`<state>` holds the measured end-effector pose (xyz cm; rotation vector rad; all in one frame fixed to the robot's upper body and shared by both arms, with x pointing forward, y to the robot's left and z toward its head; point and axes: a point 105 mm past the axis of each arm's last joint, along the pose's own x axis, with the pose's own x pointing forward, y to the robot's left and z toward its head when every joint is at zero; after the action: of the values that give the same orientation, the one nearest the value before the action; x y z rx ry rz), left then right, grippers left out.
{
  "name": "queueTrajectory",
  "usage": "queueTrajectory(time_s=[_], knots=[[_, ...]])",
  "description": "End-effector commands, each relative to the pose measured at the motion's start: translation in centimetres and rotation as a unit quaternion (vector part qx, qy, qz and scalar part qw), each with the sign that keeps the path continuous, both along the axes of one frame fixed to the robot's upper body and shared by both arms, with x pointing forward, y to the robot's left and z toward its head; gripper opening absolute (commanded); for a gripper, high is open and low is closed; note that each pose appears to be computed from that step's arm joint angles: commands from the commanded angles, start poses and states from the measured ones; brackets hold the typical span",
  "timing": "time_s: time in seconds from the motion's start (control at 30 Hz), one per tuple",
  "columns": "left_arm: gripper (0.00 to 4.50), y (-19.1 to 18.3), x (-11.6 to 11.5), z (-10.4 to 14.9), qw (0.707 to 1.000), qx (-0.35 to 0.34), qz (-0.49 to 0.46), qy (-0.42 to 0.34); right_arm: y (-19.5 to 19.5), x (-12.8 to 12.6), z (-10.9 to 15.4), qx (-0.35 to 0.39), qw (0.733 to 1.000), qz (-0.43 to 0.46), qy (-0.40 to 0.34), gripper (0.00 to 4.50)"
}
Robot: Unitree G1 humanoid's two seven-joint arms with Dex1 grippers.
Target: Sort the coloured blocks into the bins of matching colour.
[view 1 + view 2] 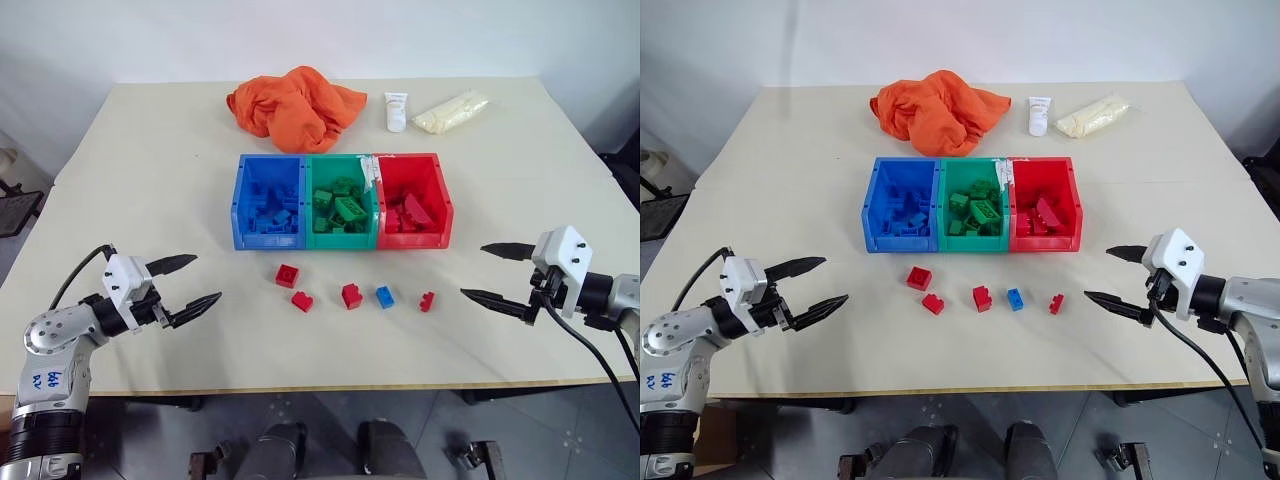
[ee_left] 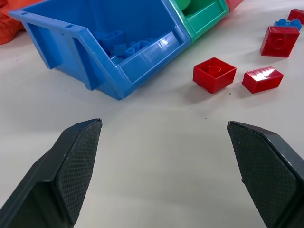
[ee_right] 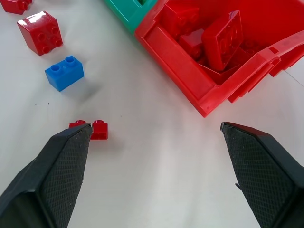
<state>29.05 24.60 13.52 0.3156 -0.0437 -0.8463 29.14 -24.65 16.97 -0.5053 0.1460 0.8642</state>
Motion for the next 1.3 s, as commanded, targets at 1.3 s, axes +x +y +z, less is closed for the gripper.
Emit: queueTrajectory(time_s=[1.3], knots=[[4.49,-2.9,-1.2,0.3,0.995,-0.007,-0.1,0.02,2.2,1.1,-1.3,-0.122,0.985,0.094,0.08,4.5]])
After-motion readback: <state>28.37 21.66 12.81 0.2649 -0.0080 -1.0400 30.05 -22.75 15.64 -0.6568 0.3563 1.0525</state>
